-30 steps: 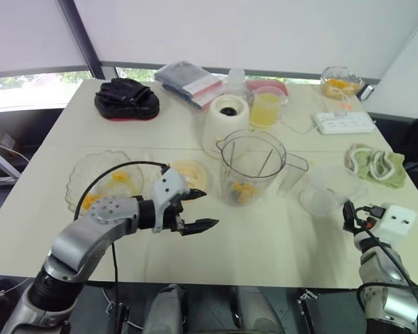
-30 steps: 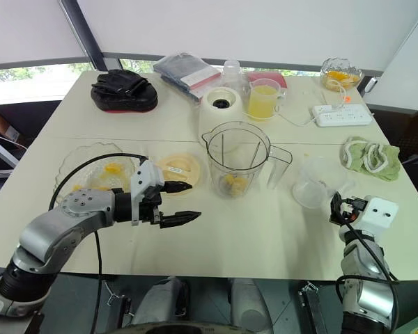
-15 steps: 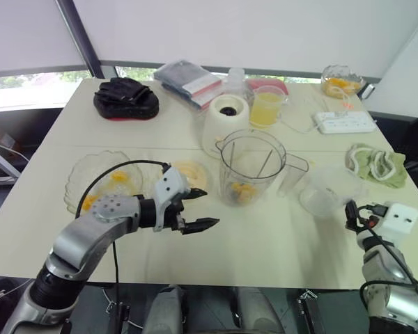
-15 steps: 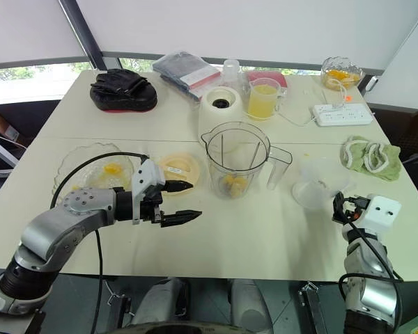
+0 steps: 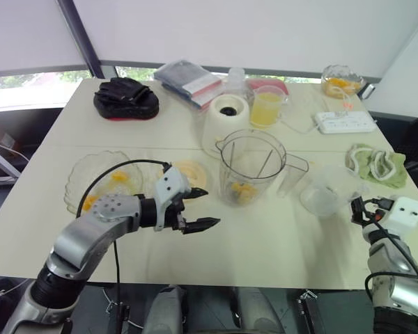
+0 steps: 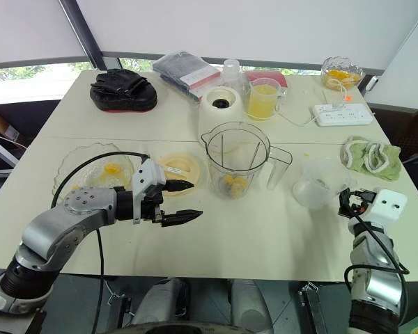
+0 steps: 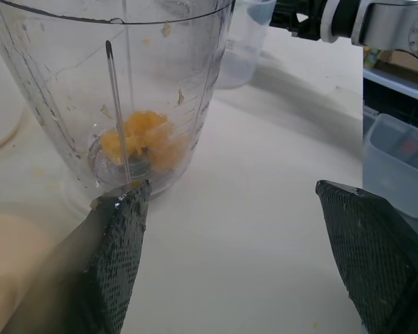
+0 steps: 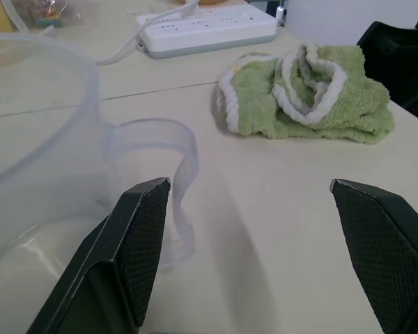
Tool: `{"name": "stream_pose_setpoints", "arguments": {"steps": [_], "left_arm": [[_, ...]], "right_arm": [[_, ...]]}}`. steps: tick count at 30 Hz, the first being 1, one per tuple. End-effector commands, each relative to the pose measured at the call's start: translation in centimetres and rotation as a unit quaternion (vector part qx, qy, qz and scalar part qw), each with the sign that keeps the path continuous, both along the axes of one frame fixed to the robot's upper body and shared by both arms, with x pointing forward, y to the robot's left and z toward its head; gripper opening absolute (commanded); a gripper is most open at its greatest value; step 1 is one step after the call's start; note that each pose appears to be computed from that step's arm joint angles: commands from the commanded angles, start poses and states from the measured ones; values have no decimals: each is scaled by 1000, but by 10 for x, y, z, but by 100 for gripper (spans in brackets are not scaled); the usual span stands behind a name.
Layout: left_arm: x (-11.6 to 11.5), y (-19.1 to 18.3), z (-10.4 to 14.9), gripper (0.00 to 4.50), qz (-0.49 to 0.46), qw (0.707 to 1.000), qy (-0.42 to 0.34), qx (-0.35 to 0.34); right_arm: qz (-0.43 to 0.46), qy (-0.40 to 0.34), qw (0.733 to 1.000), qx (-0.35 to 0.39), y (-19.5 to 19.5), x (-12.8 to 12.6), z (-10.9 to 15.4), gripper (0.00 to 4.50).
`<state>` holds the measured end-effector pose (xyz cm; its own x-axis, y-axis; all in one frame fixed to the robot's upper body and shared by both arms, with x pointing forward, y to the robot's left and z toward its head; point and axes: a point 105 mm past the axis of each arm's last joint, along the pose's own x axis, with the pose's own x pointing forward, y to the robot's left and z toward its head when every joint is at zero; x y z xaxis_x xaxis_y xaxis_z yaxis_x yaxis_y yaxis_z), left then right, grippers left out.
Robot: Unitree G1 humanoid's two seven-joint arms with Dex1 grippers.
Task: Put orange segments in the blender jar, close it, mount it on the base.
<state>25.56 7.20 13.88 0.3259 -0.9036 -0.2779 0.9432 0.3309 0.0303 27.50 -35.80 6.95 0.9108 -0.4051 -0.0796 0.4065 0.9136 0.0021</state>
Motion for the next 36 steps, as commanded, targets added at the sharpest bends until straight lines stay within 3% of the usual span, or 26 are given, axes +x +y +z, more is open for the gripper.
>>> {"name": "stream_pose_setpoints", "arguments": {"steps": [1,16,19,24,25,36], "left_arm": [[0,-4,10,393,-9,1000,-26,-6],[1,-5,10,393,-8,1000,-29,-5],[1,-4,10,397,-7,1000,-29,-5],[1,-5,10,397,-7,1000,-30,-6],[1,-5,10,397,-7,1000,-30,-5],[3,-6,11,397,-7,999,-31,-7]], "right_arm": [[-11,-26,999,-22,-11,1,18,386],[-6,-36,999,-33,-19,12,25,386],[-2,-36,999,-32,-16,13,24,302],[2,-37,999,-30,-13,13,23,34],[3,-37,999,-30,-12,13,23,3],[6,-47,999,-27,-5,8,26,3]]}}
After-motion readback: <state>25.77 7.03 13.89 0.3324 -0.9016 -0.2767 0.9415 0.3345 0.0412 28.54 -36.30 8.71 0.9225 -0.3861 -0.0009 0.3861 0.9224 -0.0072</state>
